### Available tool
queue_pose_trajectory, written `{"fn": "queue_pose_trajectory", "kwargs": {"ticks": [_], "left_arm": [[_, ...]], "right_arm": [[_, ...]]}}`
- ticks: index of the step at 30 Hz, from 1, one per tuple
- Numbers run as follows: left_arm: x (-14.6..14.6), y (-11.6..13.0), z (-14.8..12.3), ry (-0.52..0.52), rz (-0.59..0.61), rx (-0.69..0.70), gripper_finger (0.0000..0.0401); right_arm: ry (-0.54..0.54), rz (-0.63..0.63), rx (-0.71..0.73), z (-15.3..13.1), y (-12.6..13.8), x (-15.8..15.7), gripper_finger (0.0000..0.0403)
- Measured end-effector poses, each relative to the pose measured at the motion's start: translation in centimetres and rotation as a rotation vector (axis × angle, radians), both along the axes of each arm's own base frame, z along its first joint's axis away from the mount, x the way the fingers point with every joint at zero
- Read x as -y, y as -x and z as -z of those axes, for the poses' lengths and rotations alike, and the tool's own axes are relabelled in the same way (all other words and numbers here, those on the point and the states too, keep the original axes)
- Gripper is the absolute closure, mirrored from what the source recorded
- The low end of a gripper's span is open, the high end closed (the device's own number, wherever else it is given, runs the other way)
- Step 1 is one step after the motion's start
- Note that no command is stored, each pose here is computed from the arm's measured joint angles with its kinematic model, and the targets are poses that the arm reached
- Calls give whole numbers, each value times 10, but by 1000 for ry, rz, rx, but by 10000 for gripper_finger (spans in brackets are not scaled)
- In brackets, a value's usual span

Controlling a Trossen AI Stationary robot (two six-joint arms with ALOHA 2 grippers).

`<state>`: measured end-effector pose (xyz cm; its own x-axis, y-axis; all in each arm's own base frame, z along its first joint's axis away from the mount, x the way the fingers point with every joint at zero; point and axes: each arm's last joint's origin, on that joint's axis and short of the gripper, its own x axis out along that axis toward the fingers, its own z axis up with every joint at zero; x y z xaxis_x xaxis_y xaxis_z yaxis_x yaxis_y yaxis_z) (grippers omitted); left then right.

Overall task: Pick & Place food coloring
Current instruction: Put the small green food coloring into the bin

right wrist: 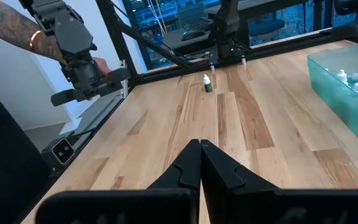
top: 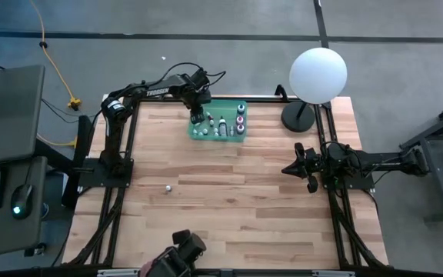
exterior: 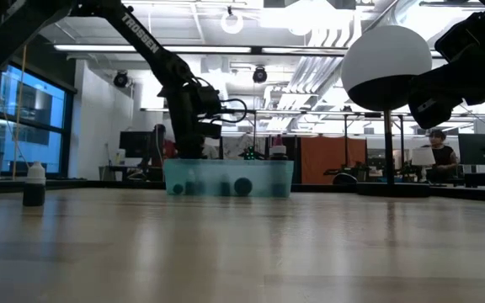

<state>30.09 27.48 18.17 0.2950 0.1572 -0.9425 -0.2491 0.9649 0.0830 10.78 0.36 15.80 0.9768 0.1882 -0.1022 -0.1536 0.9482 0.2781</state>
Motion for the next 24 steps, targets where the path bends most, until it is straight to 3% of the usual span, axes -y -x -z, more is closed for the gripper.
{"fn": "queue_pose_trajectory", "kwargs": {"ticks": [11,24], "left_arm": [[1,1,0,19,5,0,286],[-2,-4,-14,10,17,27,283]], "right_arm": [[0,0,0,0,0,0,402],[0,0,0,0,0,0,402]]}}
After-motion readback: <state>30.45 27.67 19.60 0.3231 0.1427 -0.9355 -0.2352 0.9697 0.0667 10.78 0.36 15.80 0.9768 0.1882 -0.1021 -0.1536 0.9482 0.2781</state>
